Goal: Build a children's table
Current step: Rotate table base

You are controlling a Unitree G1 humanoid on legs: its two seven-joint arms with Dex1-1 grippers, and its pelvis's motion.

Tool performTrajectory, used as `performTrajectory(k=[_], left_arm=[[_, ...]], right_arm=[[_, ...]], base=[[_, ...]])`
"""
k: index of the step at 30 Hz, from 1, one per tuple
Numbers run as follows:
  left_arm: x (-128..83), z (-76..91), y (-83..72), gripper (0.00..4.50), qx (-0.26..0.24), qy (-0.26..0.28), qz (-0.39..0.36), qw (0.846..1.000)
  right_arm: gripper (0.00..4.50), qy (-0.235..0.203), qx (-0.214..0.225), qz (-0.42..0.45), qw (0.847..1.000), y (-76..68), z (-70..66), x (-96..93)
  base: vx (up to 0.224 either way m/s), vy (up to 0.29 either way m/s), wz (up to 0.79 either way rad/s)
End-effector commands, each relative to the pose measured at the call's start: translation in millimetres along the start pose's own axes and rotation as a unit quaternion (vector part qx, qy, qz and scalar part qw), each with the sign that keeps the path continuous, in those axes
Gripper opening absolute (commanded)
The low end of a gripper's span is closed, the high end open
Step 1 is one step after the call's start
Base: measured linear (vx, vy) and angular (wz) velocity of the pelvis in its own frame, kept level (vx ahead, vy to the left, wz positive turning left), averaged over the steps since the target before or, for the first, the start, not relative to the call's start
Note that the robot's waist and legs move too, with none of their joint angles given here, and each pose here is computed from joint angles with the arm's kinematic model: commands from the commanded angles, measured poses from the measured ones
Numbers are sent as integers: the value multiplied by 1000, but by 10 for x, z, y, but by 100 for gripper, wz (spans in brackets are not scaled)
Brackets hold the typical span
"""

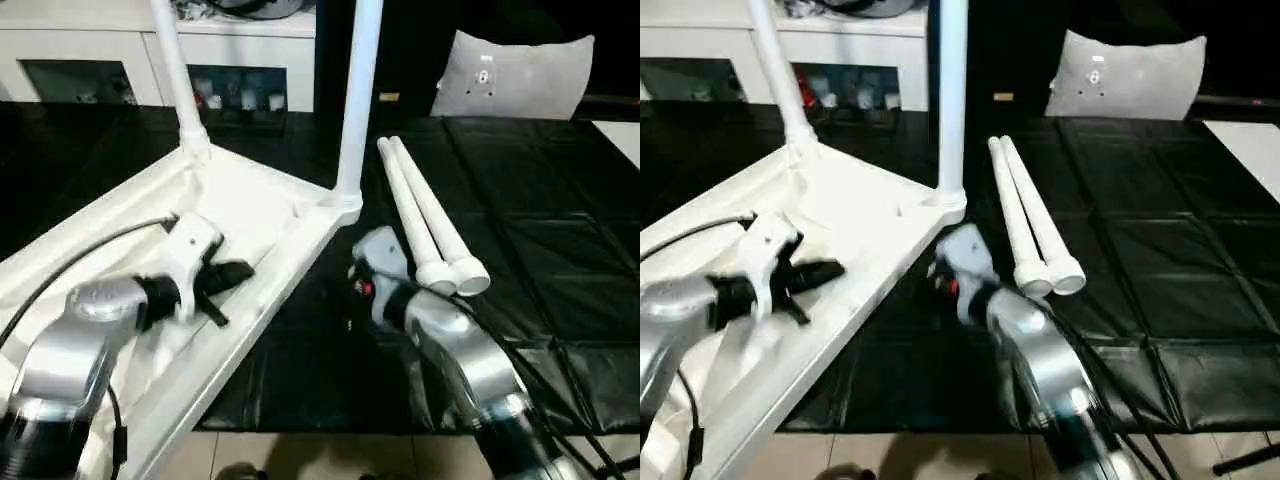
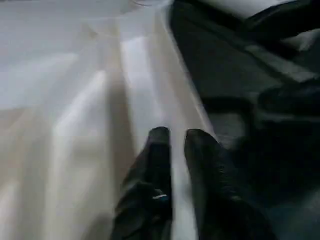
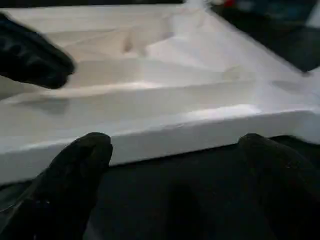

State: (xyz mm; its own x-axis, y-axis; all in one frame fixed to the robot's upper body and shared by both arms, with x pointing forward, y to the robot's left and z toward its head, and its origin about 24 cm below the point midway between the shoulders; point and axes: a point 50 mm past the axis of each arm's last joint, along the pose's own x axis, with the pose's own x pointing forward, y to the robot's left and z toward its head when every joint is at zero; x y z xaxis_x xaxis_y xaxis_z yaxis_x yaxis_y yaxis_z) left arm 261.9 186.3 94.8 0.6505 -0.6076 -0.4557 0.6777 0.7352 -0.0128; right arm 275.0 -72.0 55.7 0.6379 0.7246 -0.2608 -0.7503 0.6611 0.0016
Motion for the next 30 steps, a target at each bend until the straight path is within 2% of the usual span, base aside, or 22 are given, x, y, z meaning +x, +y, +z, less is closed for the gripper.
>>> performTrajectory(k=[1,6,8,11,17,20,21,26,28,30], left_arm=[[5,4,-104,117,-10,2,-15,1000],[-28,-88,-107,148,-2,39,23,999],[-53,-100,-81,173,5,45,46,998],[-96,-100,-54,187,4,46,69,997],[-105,-164,-21,231,7,69,84,994],[-106,-255,-45,231,1,91,77,993],[-109,-262,-39,214,0,91,83,992],[-127,-264,40,193,-7,84,121,989],[-128,-255,56,161,-3,82,121,989],[-131,-253,60,159,-3,81,123,989]], right_arm=[[450,10,8,6,1000,34,20,-86],[450,33,7,1,999,63,4,-218],[450,38,10,2,999,81,6,-262],[450,49,10,7,999,128,1,-316],[450,62,8,16,998,179,-10,-342],[450,76,-4,24,997,202,-31,-344],[450,77,-4,25,997,206,-30,-345],[450,77,-1,26,997,220,-11,-343],[450,80,-3,26,996,227,-19,-344],[450,81,-4,27,996,229,-20,-347]], base=[[0,0,0],[0,0,0],[0,0,0],[0,0,0],[0,0,0],[0,0,0],[0,0,0],[0,0,0],[0,0,0],[0,0,0]])
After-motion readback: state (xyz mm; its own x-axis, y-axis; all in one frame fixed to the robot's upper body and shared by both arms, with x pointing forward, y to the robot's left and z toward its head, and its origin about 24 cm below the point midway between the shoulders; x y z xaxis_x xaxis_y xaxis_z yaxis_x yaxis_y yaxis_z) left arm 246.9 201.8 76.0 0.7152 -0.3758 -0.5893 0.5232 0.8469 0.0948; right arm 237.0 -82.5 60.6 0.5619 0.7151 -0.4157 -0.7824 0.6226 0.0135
